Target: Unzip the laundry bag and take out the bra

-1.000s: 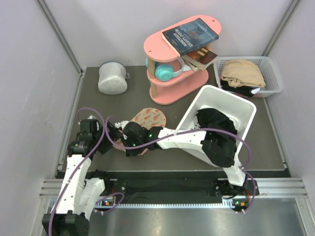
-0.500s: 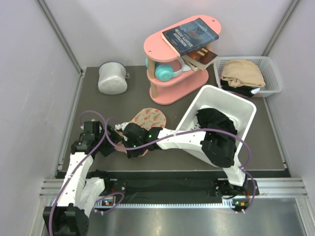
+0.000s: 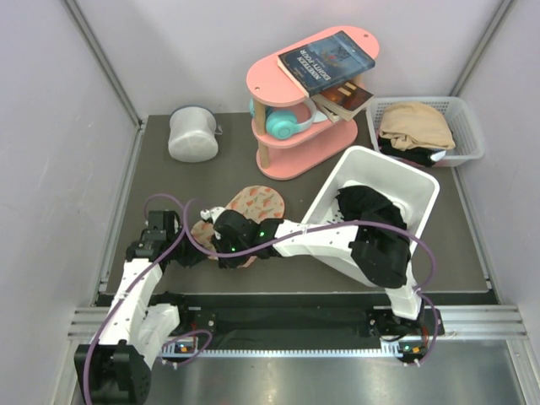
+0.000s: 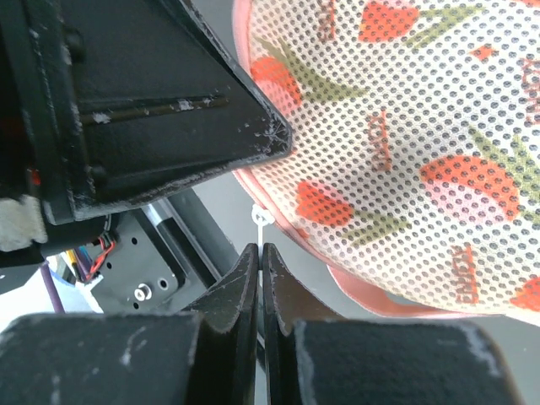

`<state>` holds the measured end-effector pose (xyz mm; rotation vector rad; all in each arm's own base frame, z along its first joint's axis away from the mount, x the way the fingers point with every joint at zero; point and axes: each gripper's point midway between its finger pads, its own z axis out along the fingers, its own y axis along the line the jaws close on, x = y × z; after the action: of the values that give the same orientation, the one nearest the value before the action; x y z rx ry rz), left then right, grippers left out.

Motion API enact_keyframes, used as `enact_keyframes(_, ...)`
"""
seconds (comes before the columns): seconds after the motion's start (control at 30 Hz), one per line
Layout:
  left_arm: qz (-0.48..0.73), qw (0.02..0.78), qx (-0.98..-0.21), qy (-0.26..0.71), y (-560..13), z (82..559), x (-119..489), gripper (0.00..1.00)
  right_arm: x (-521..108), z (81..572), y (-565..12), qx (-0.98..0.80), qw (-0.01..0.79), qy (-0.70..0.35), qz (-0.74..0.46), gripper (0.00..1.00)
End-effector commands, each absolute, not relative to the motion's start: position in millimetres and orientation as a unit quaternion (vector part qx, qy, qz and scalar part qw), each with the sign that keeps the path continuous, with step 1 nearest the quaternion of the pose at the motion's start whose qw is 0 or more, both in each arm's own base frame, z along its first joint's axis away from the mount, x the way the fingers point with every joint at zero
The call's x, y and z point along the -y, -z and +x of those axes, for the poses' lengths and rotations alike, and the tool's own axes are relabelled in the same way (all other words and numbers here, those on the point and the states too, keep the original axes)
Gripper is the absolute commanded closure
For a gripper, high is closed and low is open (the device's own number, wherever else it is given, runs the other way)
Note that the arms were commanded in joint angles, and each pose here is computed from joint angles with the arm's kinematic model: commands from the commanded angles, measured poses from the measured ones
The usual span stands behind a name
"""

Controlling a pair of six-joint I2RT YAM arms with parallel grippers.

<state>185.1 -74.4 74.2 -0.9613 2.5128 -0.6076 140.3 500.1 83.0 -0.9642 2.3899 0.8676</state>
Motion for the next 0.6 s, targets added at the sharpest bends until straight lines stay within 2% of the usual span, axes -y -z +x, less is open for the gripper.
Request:
enact_keyframes(0.0, -0.331, 0.210, -0.893, 0.218, -79, 194, 73, 1.00, -500, 147, -120, -0.847, 0.244, -0.345, -0.323, 1.00)
enact_keyframes(0.57, -0.329, 0.215, -0.894, 0.214, -80, 199, 72, 1.00, -450, 184, -111, -0.873, 0.267, -0.318, -0.257, 1.00)
